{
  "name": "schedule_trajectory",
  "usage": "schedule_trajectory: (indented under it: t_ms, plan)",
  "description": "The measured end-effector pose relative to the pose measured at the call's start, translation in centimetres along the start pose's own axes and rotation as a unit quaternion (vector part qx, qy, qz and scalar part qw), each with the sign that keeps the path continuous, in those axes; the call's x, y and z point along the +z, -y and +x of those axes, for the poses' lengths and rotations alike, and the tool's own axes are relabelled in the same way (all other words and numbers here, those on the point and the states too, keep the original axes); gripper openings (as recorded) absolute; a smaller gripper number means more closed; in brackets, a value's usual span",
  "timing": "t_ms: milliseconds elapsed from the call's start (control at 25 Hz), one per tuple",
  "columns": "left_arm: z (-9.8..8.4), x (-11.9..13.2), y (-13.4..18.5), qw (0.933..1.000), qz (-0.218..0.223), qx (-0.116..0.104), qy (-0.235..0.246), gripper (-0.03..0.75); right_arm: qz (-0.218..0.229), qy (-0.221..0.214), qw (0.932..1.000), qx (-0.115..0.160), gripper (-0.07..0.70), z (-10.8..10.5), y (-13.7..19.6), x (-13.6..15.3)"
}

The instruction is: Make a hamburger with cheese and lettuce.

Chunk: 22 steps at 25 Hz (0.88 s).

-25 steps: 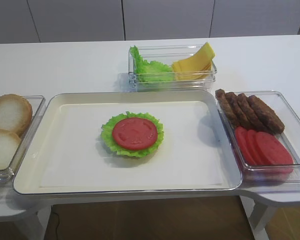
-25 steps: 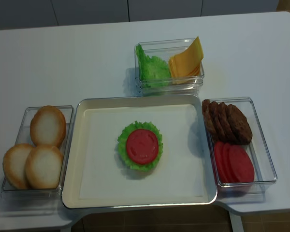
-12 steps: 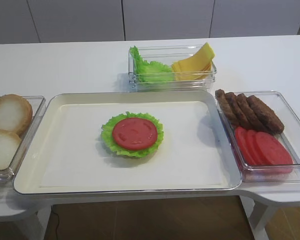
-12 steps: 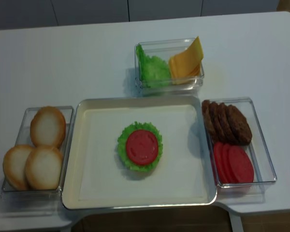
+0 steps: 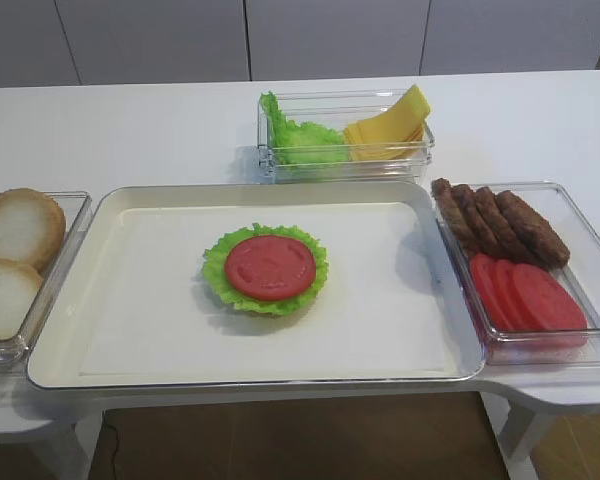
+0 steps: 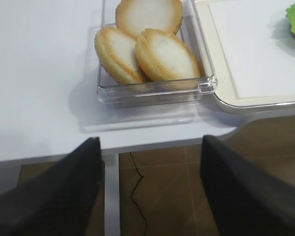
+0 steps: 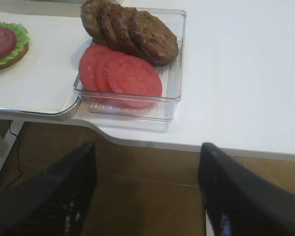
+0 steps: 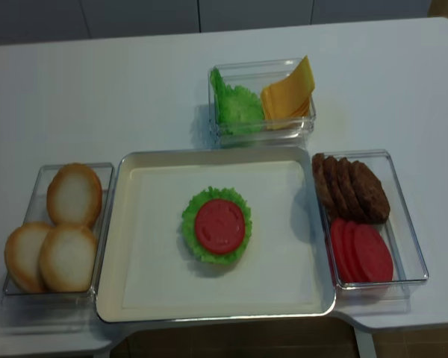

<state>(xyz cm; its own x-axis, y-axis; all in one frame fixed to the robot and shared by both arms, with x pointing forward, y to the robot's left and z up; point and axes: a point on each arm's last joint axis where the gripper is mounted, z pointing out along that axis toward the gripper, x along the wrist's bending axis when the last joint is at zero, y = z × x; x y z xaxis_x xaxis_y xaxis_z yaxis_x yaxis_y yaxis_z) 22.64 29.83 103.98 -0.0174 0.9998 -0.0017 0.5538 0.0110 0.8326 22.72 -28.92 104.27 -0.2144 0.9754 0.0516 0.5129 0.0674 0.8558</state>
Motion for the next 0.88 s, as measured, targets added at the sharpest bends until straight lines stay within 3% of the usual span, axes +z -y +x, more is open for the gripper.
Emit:
schedule_trajectory:
  t_ms: [880]
  plan:
    - [0.0, 0.0, 0.0, 1.0, 0.0, 0.0, 0.0, 0.468, -0.004, -0.001, 1.0, 0.0, 0.495, 0.01, -0.08, 0.0]
